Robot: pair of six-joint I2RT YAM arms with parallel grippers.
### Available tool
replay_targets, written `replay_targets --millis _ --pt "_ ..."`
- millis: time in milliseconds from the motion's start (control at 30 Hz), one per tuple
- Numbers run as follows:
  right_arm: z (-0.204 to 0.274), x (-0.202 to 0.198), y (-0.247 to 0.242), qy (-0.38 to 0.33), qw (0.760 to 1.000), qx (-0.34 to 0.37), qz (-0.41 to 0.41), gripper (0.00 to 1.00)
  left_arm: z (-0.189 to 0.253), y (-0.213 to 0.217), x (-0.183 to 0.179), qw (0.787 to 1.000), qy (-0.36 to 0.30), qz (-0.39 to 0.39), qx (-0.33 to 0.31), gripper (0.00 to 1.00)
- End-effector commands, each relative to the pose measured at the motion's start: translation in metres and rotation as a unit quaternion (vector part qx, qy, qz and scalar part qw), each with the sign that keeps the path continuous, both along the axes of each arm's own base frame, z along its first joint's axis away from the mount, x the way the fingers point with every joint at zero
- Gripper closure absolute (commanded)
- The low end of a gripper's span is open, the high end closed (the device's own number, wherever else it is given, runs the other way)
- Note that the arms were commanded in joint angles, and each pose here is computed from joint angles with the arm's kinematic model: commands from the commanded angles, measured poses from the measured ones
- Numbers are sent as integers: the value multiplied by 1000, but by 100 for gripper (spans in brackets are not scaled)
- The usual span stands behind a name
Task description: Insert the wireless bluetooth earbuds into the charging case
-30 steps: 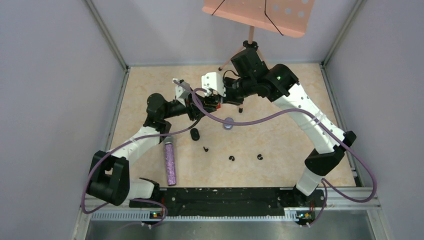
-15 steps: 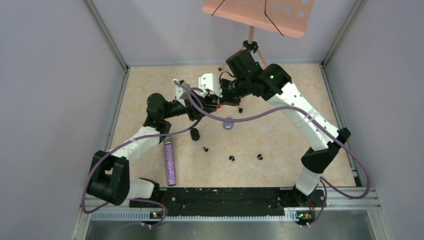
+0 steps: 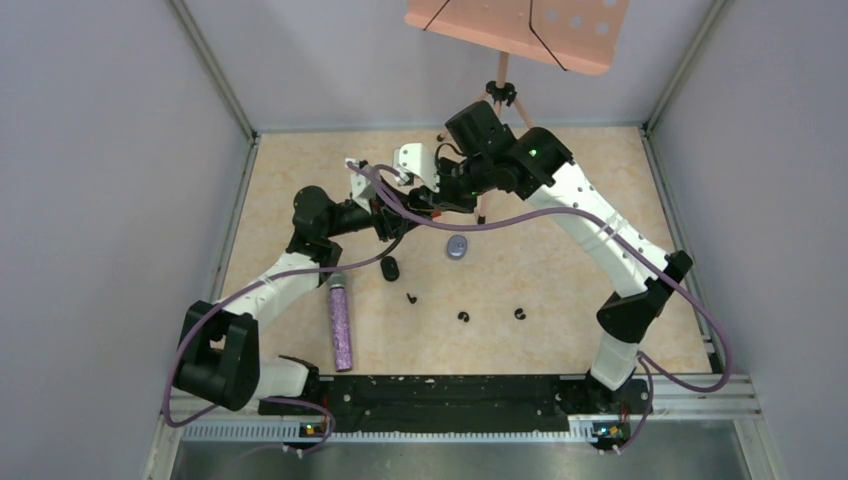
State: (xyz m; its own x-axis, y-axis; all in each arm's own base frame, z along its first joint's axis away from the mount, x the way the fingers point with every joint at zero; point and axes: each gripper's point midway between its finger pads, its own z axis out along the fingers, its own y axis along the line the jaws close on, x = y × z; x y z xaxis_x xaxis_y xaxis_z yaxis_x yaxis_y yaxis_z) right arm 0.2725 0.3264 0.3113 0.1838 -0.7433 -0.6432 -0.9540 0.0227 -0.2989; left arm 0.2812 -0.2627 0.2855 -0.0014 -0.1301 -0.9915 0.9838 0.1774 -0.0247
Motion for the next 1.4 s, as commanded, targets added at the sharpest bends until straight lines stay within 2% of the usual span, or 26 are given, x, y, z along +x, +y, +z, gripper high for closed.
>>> replay_targets --millis 0,300,533,633,800,867,1033,1233,1367 --pt "4 9 10 8 999 22 -29 86 22 -2 -5 998 -55 -12 -10 100" --pt "3 8 4 17 998 14 -50 86 21 -2 -3 999 -51 -8 -10 100" --pt "9 0 -13 17 998 -4 -58 84 20 0 8 999 -23 22 -17 100" --pt "11 -5 -17 35 996 15 -75 84 19 7 22 997 13 65 -29 100" --pt "-12 -2 -12 69 988 79 -112 75 13 30 44 989 77 121 -48 100" --pt "-31 -2 -12 62 989 99 -94 73 11 42 51 982 108 141 -57 100" --pt "-67 -5 -5 -29 990 141 6 69 10 68 59 972 145 167 -73 100" --pt "-156 -20 8 -5 989 85 118 69 16 88 61 964 151 207 -71 100" --pt "-193 -30 22 -2 981 62 183 66 25 101 67 957 149 241 -68 100"
